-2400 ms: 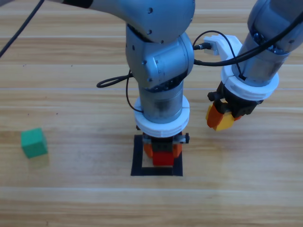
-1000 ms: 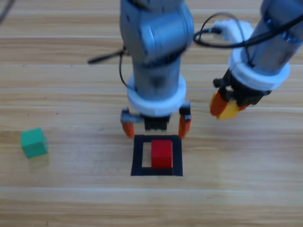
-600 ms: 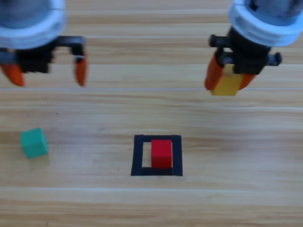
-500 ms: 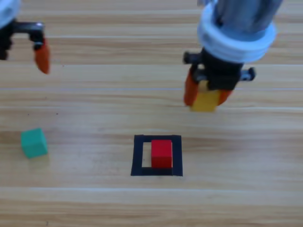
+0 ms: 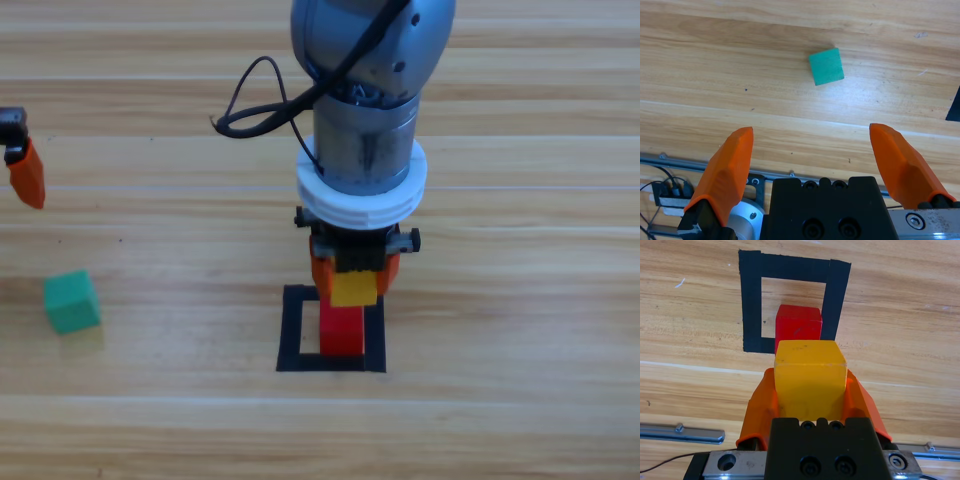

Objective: Stack the blocks in the rectangular block: red at the bottom, yellow in the middle, green on top

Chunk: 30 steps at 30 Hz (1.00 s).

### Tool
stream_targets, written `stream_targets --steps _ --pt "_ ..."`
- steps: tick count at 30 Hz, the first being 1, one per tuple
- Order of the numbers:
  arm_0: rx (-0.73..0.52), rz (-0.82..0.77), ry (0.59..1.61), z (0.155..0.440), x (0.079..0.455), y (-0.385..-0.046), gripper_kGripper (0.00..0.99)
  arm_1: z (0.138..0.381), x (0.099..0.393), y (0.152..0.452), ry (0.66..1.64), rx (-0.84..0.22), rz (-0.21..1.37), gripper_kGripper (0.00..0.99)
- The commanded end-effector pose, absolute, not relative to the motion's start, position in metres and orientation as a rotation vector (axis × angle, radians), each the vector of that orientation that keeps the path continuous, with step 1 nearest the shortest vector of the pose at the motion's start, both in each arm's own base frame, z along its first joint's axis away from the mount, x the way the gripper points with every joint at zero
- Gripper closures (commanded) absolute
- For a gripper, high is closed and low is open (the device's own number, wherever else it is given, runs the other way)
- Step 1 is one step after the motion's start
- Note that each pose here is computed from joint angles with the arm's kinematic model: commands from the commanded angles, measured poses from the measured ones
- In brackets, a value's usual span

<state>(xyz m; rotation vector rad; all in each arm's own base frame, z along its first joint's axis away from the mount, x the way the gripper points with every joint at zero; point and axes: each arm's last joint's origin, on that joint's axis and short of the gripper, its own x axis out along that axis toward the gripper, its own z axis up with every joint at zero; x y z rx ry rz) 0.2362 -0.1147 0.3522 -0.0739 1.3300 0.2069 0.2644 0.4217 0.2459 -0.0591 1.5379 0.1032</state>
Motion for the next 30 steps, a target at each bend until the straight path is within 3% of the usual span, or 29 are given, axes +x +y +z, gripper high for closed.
stream_targets --steps 1,20,30 --pt "-0.110 0.217 1.342 0.342 0.230 -0.107 0.000 0.213 0.258 0.436 1.572 -0.118 0.066 0.990" --pt "-0.079 0.253 1.374 0.315 0.249 -0.116 0.000 0.195 0.260 0.444 1.622 -0.026 -0.007 0.990" --pt "-0.103 0.220 1.356 0.324 0.238 -0.112 0.000 0.189 0.263 0.447 1.606 -0.024 -0.024 0.990"
